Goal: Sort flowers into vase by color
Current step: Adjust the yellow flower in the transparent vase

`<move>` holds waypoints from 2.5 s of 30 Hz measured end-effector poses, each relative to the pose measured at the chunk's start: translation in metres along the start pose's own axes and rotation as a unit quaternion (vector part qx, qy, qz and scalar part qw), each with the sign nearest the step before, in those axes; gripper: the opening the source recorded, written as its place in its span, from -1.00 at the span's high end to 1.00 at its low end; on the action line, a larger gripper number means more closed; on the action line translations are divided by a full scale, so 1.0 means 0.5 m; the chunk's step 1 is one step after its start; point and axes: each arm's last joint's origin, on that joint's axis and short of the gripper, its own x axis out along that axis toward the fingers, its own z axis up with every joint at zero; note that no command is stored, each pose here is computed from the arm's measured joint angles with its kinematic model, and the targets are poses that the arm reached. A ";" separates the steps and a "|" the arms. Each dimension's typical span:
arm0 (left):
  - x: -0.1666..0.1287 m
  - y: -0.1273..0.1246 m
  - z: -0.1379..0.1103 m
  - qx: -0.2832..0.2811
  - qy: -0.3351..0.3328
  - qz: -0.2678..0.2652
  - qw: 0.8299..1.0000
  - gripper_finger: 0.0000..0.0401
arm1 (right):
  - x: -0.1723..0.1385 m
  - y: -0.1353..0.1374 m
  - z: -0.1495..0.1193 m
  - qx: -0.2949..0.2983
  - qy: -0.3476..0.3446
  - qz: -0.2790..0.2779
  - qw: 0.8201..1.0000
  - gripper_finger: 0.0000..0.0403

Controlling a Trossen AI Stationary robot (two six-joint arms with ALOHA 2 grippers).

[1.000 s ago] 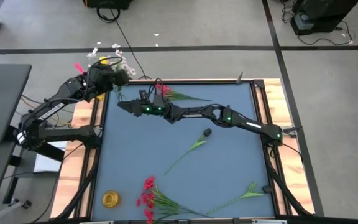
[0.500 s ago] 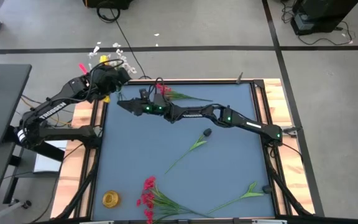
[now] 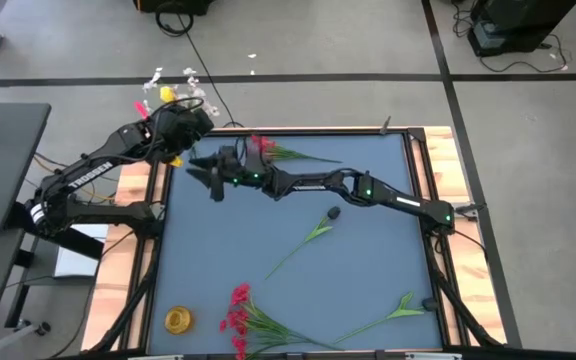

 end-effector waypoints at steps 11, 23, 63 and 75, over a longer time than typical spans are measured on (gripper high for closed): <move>-0.010 -0.005 -0.020 -0.027 0.038 -0.017 0.999 -0.69 | 0.003 0.027 -0.014 -0.105 -0.029 -0.084 0.991 0.11; -0.008 -0.007 -0.025 -0.028 0.042 -0.016 0.999 -0.69 | 0.003 0.026 -0.007 -0.102 -0.027 -0.044 0.993 0.35; -0.038 -0.028 -0.023 0.198 0.065 -0.134 0.969 -0.92 | 0.004 0.023 -0.024 -0.080 0.022 -0.047 0.995 0.96; -0.124 0.017 0.018 0.258 0.025 -0.216 0.941 -0.92 | 0.001 0.006 0.006 0.054 -0.039 -0.033 0.997 0.57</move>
